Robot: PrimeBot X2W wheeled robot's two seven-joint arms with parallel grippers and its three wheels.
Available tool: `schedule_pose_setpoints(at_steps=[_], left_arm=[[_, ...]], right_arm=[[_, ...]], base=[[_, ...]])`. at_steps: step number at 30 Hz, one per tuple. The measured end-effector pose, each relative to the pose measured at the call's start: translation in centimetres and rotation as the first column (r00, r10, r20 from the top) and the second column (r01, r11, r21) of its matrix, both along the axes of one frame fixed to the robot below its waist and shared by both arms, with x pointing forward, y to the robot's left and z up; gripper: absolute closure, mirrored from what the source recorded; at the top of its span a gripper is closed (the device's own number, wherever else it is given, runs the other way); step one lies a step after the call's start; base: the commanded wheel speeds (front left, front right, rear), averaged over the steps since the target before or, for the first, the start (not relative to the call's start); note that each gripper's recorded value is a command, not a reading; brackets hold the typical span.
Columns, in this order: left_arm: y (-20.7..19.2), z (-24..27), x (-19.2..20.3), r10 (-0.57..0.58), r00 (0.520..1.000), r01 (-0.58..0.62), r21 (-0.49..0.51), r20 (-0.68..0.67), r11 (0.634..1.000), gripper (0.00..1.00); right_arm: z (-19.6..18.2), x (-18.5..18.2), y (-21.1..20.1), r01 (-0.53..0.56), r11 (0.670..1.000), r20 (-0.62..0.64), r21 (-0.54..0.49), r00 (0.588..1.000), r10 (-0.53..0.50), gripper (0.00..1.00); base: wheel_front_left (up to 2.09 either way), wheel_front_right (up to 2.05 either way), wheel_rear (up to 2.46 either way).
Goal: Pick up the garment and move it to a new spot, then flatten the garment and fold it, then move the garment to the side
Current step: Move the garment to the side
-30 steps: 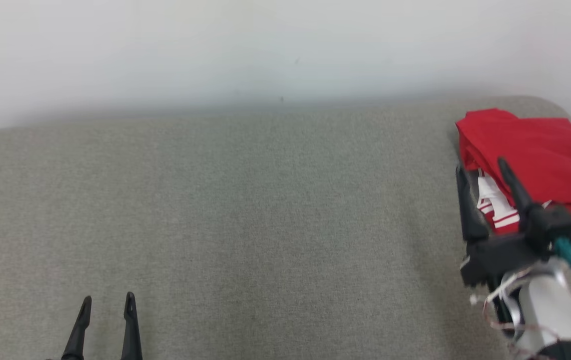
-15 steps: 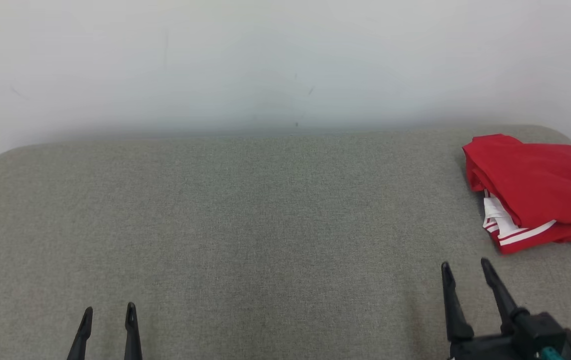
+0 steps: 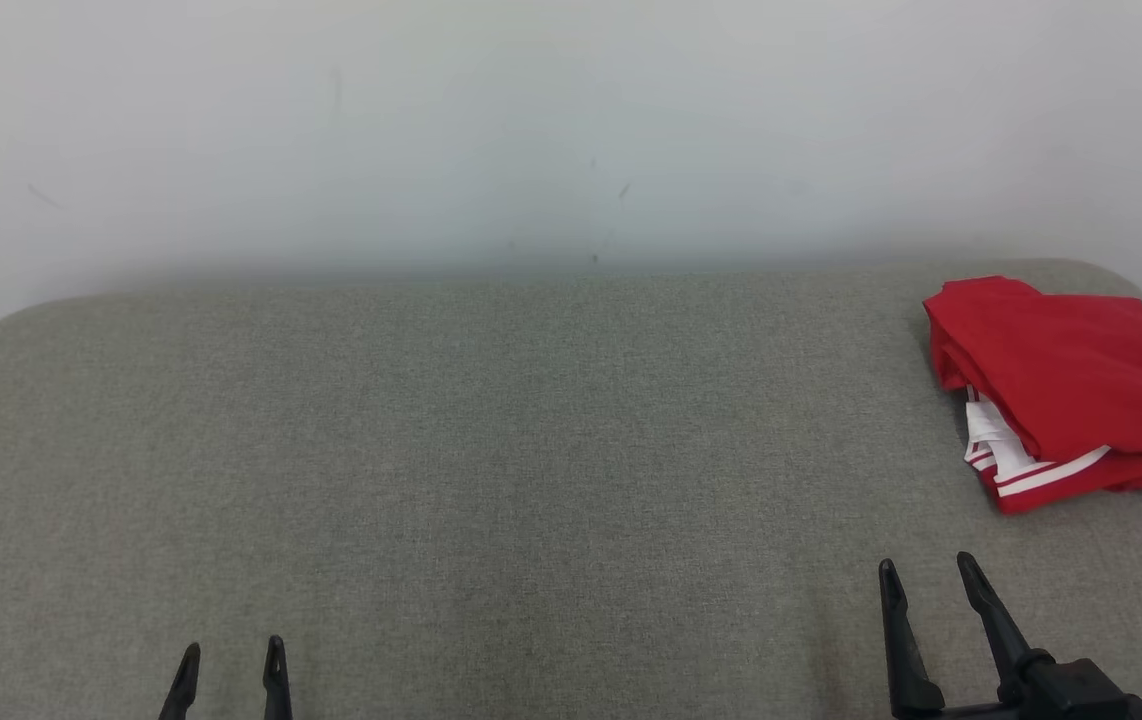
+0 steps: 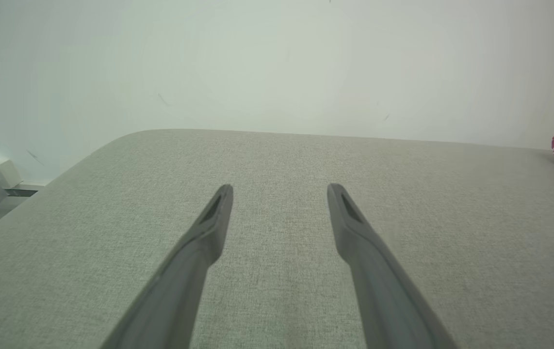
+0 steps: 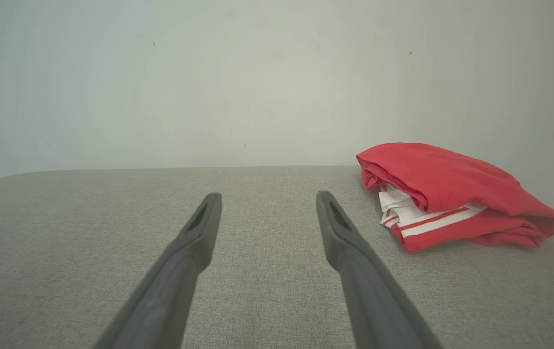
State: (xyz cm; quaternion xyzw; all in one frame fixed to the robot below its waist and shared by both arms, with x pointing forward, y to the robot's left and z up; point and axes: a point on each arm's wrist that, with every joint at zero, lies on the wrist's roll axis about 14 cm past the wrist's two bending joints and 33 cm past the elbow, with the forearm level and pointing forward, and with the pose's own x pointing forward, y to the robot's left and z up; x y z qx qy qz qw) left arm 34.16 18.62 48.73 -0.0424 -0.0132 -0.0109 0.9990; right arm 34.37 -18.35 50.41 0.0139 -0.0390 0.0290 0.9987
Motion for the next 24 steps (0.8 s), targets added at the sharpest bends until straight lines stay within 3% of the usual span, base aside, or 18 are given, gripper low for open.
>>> schedule_pose_setpoints(at_steps=[24], left_arm=[[0.72, -0.5, -0.24, 0.016, 1.0, -0.016, 0.001, -0.016, 1.0, 0.0]], right_arm=[[-0.4, 0.1, 0.51, -0.014, 1.0, -0.013, 0.016, 1.0, 0.014, 0.0]], base=[[0.0, 0.0, 0.0]])
